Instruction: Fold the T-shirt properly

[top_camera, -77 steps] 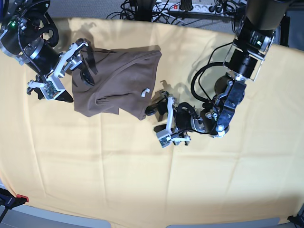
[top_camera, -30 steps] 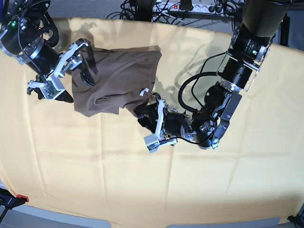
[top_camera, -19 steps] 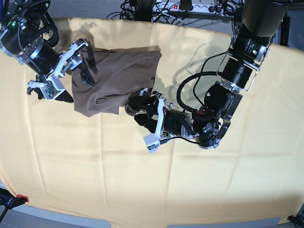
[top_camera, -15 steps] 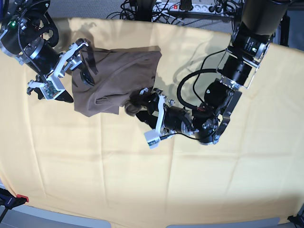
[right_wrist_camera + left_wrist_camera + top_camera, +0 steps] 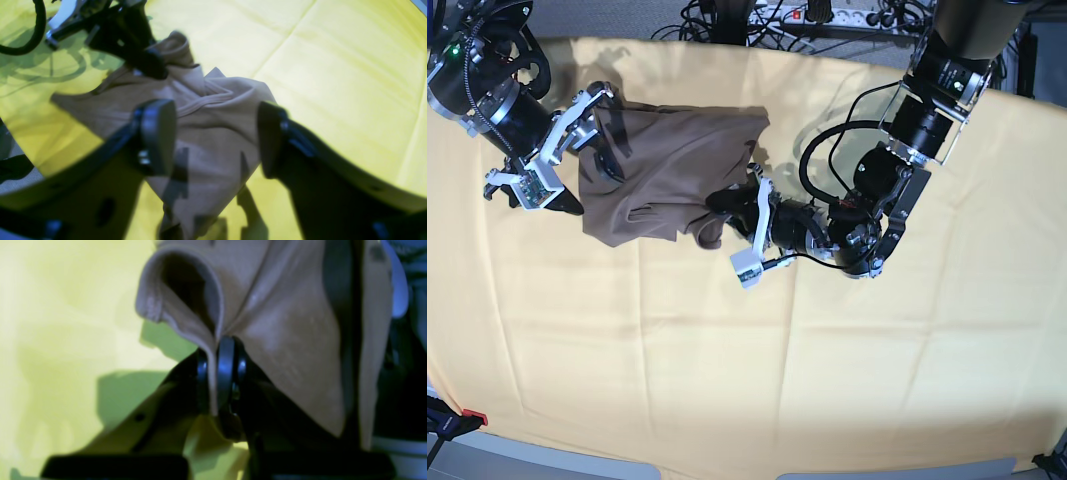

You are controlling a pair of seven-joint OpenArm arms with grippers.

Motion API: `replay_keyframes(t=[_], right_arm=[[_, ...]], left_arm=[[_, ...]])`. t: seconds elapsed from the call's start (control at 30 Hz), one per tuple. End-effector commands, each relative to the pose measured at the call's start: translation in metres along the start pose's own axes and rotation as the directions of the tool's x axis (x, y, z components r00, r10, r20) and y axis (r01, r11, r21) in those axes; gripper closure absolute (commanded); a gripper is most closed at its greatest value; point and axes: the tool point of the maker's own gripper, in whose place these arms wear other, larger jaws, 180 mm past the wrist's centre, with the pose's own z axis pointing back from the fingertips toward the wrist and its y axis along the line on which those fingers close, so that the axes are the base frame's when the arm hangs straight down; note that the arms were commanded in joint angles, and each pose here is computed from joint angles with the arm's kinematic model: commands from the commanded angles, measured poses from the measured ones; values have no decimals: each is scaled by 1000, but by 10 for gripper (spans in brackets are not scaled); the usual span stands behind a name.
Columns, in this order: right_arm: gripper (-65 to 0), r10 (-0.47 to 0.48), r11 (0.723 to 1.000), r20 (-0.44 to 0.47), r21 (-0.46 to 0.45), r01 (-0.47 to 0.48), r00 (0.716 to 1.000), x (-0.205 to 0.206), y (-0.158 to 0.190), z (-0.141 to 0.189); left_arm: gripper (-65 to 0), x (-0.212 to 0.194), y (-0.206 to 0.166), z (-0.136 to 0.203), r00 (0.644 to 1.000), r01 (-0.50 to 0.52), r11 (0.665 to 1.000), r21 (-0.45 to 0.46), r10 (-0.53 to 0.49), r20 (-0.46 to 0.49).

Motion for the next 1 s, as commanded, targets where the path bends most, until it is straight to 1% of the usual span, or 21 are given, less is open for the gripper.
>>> replay_keyframes(t=[0.0, 0.03, 0.1, 0.23, 0.37, 0.5, 0.53, 0.6, 0.63, 0.73, 0.77, 0.87, 0.97], right_arm=[[-319, 18, 1000, 46, 3, -18, 999, 12, 0, 3], [-300, 18, 1000, 45, 3, -18, 999, 11, 0, 3], [-283, 18, 1000, 45, 3, -18, 999, 11, 0, 3], [-283, 18, 1000, 45, 3, -18, 999, 12, 0, 3], [-283, 18, 1000, 45, 3, -18, 999, 11, 0, 3], [-284, 18, 1000, 46, 3, -18, 999, 12, 1, 3], [-284, 18, 1000, 47, 4, -18, 999, 12, 1, 3], [-284, 17, 1000, 62, 8, -17, 998, 15, 2, 3], [-284, 18, 1000, 74, 9, -19, 997, 17, 2, 3], [-285, 33, 999, 101, 29, -36, 994, 22, 4, 0], [-285, 31, 998, 96, 42, -36, 995, 21, 5, -2], [-287, 46, 996, 84, 74, -53, 995, 19, 7, -9], [-287, 81, 993, 76, 84, -87, 994, 21, 3, -14]], left_arm=[[0, 30, 1, 7, 996, 42, 999, 3, -43, 72], [0, 33, 2, 9, 996, 49, 999, 6, -49, 77], [0, 40, 2, 9, 995, 60, 998, 8, -60, 84], [0, 48, 4, 11, 993, 78, 997, 15, -79, 90], [0, 54, 15, 20, 991, 86, 994, 61, -92, 97], [0, 55, 33, 37, 992, 58, 991, 121, -71, 107], [0, 58, 34, 43, 991, 38, 993, 116, -53, 124], [0, 65, 28, 51, 985, -10, 998, 63, -1, 171], [-55, 67, 22, 53, 983, -28, 999, 23, 23, 182], [-323, 72, -2, 53, 978, -53, 992, -115, 75, 196], [-375, 73, -11, 51, 977, -56, 985, -161, 87, 192], [-384, 74, -35, 43, 976, -71, 958, -276, 123, 178], [-384, 77, -49, 33, 970, -83, 940, -331, 152, 188]])
